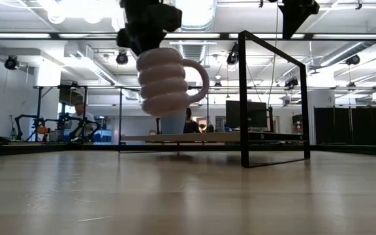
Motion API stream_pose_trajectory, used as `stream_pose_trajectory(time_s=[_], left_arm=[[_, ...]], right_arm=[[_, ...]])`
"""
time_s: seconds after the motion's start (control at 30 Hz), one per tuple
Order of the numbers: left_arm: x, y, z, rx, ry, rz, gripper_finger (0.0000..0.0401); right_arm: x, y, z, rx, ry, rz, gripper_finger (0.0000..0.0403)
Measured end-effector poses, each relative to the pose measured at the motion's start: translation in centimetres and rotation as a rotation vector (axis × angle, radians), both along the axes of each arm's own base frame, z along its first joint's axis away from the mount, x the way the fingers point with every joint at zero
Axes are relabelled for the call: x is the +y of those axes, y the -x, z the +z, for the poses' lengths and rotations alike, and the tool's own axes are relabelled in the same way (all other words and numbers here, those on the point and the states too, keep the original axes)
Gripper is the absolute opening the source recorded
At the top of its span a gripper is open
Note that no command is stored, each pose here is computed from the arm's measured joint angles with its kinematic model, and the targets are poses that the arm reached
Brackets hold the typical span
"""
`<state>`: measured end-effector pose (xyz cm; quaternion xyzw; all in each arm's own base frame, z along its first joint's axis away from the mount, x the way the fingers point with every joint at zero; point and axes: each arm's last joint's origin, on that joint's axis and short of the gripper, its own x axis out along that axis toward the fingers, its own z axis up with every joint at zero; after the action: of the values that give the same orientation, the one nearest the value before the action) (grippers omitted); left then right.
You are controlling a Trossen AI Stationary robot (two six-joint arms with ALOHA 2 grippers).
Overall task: Stack small to large cups/mugs on shelf
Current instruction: Put the purple mug on the shelf
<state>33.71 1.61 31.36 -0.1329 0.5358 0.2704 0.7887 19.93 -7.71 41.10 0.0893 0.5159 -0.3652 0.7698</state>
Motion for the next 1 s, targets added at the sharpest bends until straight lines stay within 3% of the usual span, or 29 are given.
stream_pose_trajectory(time_s=[0.17,0.4,0.6,0.83,1.0], left_arm=[[3.3,-0.4,-0.4,-0.003,-0.078,0.026,0.0005],[6.2,-1.3,-0.3,-0.110,-0.131,0.019,0.0004],[7.1,-1.5,-0.7,-0.110,-0.134,0.008,0.0004],[7.3,-2.9,-3.1,-0.049,-0.105,-0.002,0.0004],[7.4,-3.7,-3.3,-0.097,-0.087,-0.002,0.0006]], right_arm=[[0.0,0.0,0.0,-0.003,0.001,0.000,0.0068],[0.0,-0.1,0.0,-0.011,0.004,0.000,0.0068],[-0.1,-0.3,0.1,-0.031,0.013,0.007,0.0068],[-0.2,-0.5,0.2,-0.053,0.022,0.009,0.0068],[-0.2,-0.5,0.2,-0.055,0.023,0.009,0.0068]])
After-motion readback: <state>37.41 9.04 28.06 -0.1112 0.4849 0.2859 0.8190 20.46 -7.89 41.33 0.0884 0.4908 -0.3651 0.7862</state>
